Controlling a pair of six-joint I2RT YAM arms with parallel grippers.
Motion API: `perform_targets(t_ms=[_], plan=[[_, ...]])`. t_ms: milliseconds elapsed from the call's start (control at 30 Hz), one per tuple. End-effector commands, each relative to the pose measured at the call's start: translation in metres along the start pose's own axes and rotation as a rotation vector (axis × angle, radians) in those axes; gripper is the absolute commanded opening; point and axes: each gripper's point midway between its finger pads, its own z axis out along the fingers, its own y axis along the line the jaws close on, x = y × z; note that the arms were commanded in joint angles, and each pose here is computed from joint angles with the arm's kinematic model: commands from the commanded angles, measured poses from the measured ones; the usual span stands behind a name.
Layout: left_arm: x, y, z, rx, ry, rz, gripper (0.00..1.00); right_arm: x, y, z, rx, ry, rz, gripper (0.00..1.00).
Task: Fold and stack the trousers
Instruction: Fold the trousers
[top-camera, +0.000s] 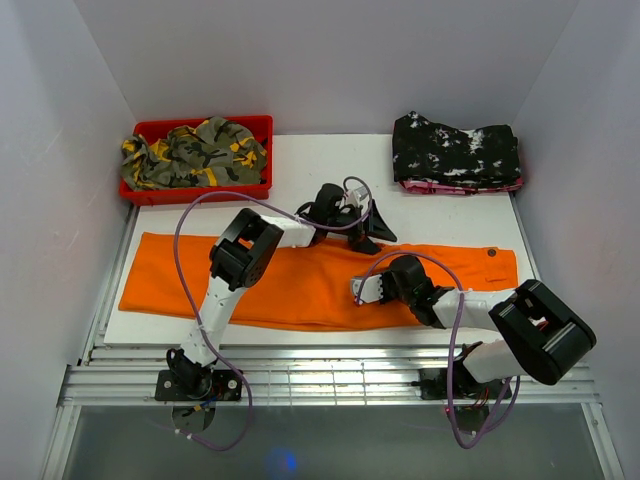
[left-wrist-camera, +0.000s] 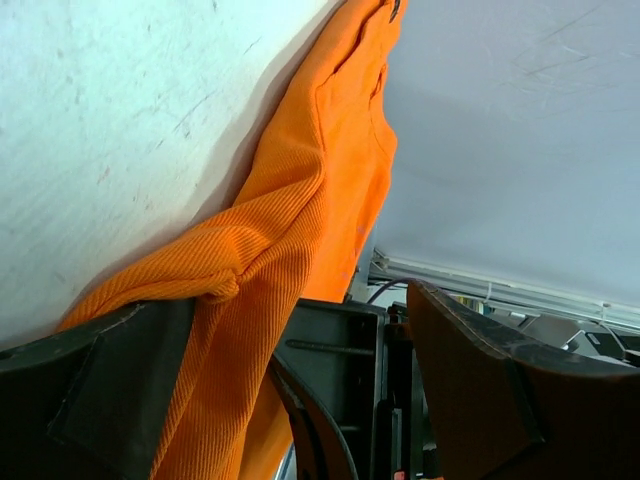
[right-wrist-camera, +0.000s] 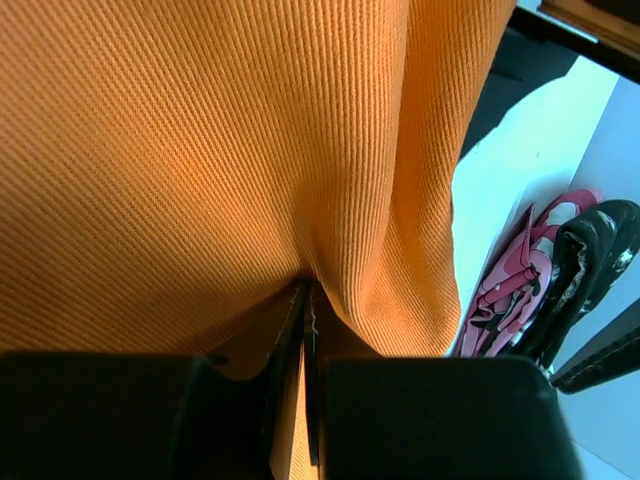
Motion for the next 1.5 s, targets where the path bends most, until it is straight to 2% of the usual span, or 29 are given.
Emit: perform_targets(t_ms=[0, 200, 500, 667, 833, 933, 967, 1067, 1267, 1467], plan=[[-0.026, -0.030, 0.003, 0.075, -0.065, 0.079, 0.97, 0.011, 0.068, -0.005, -0.240, 0.015, 0.020, 0.08], [-0.071, -0.048, -0.022, 0.095, -0.149, 0.164, 0.97, 0.011, 0.072, -0.008, -0.261, 0.015, 0.034, 0.08], [-0.110, -0.051, -0.048, 0.107, -0.255, 0.228, 0.98, 0.014, 0.076, -0.011, -0.286, 0.038, 0.054, 0.08], [-0.123, -0.069, -0.060, 0.130, -0.253, 0.348, 0.98, 0.011, 0.069, -0.011, -0.278, 0.039, 0.086, 0.08], [-0.095, -0.069, -0.069, 0.082, -0.136, 0.336, 0.95, 0.005, 0.051, -0.006, -0.246, 0.035, 0.109, 0.08], [-0.068, -0.053, -0.057, 0.003, -0.072, 0.316, 0.92, 0.005, 0.047, -0.004, -0.236, 0.039, 0.105, 0.08], [-0.060, -0.052, -0.048, -0.012, -0.054, 0.351, 0.90, 0.005, 0.047, -0.004, -0.237, 0.037, 0.099, 0.08], [-0.038, -0.044, -0.037, -0.046, -0.001, 0.316, 0.90, 0.006, 0.049, -0.005, -0.240, 0.040, 0.087, 0.08], [-0.008, -0.037, -0.014, -0.063, 0.072, 0.268, 0.93, 0.008, 0.054, -0.005, -0.255, 0.039, 0.075, 0.08], [-0.003, -0.044, 0.004, -0.035, 0.078, 0.255, 0.94, 0.006, 0.054, -0.003, -0.264, 0.030, 0.066, 0.08]])
